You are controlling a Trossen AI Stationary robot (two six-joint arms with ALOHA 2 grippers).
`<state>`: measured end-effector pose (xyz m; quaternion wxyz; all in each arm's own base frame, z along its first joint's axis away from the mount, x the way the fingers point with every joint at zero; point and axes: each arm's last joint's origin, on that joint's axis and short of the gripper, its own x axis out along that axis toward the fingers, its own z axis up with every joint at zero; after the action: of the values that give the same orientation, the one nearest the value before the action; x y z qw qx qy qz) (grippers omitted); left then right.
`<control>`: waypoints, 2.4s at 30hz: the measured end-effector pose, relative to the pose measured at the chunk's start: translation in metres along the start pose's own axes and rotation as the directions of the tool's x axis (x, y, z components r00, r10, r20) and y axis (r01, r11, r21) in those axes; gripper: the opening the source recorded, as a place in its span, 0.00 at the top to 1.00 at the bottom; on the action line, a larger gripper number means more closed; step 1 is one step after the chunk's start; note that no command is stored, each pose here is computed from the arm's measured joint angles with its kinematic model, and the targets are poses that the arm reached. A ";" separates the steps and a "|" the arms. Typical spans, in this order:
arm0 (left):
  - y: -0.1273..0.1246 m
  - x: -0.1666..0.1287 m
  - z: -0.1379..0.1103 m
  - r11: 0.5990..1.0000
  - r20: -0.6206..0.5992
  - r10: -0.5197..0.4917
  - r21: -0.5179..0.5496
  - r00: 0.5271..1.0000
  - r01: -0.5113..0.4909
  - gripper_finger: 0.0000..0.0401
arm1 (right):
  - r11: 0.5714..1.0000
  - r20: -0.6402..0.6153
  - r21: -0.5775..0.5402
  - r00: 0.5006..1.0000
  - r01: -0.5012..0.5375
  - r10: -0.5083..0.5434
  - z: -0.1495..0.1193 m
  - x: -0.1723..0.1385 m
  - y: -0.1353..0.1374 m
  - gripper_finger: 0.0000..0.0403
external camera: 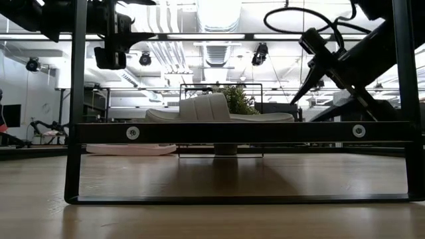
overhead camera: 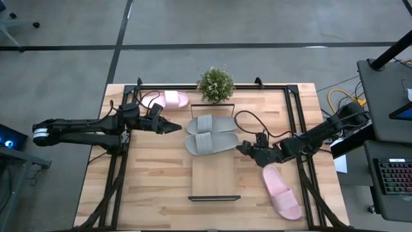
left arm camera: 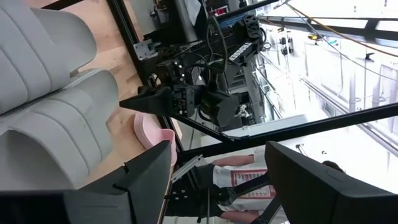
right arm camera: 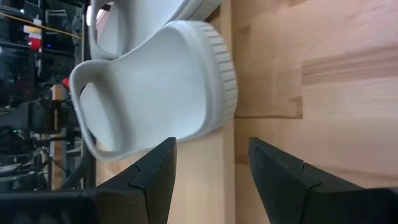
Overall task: Pick and place slides into the shelf
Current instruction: Put the gray slide on the shelf
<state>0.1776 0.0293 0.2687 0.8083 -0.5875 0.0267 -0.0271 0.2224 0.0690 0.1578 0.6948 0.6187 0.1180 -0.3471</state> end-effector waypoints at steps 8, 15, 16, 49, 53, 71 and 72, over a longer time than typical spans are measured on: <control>0.000 0.000 0.000 1.000 0.000 0.001 -0.020 1.000 -0.001 0.39 | 1.000 0.018 -0.020 1.000 -0.005 0.005 0.012 0.009 0.000 0.53; -0.001 -0.001 0.000 1.000 0.001 -0.003 -0.021 1.000 0.003 0.39 | 0.999 0.020 -0.040 1.000 0.012 -0.011 0.022 0.016 -0.001 0.53; -0.001 -0.001 0.000 1.000 0.002 -0.006 -0.020 1.000 0.006 0.39 | 0.999 0.022 -0.043 1.000 0.014 -0.013 0.023 0.016 -0.001 0.53; -0.006 -0.005 0.001 0.999 0.014 -0.045 -0.009 0.999 0.045 0.39 | 1.000 -0.007 -0.015 1.000 0.009 -0.009 0.032 0.033 0.001 0.85; -0.006 -0.005 0.001 0.999 0.014 -0.045 -0.010 0.999 0.045 0.39 | 1.000 -0.005 -0.003 1.000 0.012 -0.012 0.031 0.033 0.000 0.85; -0.006 -0.005 0.001 0.999 0.014 -0.045 -0.011 0.999 0.045 0.39 | 0.999 0.015 -0.038 1.000 0.028 -0.027 0.027 0.031 -0.003 0.78; -0.006 -0.005 0.001 0.999 0.014 -0.045 -0.011 0.999 0.045 0.39 | 0.999 0.017 -0.043 1.000 0.020 -0.020 0.027 0.031 -0.002 0.76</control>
<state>0.1728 0.0284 0.2749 0.8044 -0.5927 0.0078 -0.0410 0.2367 0.0332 0.1437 0.7055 0.5994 0.1259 -0.3566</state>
